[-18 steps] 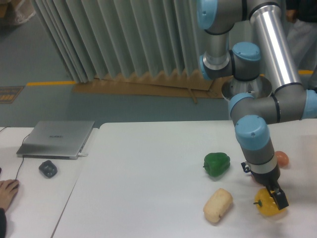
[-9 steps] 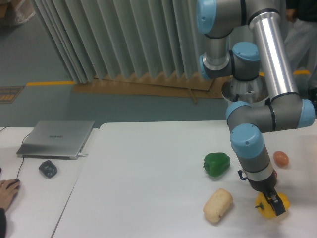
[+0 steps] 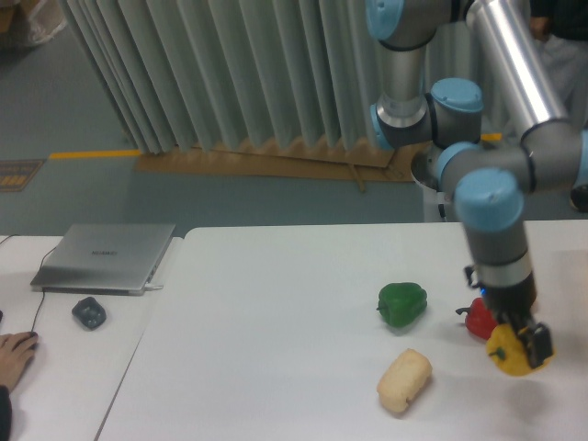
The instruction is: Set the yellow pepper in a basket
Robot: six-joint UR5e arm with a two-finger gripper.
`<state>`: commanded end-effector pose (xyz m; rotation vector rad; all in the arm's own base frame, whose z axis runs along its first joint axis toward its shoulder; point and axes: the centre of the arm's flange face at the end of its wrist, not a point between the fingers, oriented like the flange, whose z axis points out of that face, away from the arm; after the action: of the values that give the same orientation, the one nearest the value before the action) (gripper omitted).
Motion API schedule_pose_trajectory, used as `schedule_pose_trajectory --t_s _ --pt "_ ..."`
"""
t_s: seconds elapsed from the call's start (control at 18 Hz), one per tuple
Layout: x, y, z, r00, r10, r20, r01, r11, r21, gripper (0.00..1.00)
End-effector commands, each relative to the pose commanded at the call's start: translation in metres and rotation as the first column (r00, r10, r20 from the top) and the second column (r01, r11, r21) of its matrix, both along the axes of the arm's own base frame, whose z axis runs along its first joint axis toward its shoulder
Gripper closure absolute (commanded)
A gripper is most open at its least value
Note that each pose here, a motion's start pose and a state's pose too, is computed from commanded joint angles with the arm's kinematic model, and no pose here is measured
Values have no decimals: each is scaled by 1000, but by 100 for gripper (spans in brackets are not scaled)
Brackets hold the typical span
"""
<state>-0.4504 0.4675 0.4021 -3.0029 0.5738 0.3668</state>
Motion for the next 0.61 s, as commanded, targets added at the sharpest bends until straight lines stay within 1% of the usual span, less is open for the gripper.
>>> schedule_pose_trajectory --t_s 0.06,0.17,0.28,0.33,0.44,0.61 --pt "-16 -15 3 1000 22 -3 -22 1000 8 52" --pt "-70 -69 5 999 -33 -24 33 999 -19 52" --pt "-119 -98 -19 995 -104 -8 103 994 -47 51" --pt "-134 -103 -24 992 -126 -16 125 991 -54 51" --pt "-154 -111 -37 989 -143 -31 141 988 -61 51" --pt "-175 -106 -74 988 -145 -60 141 988 -64 51"
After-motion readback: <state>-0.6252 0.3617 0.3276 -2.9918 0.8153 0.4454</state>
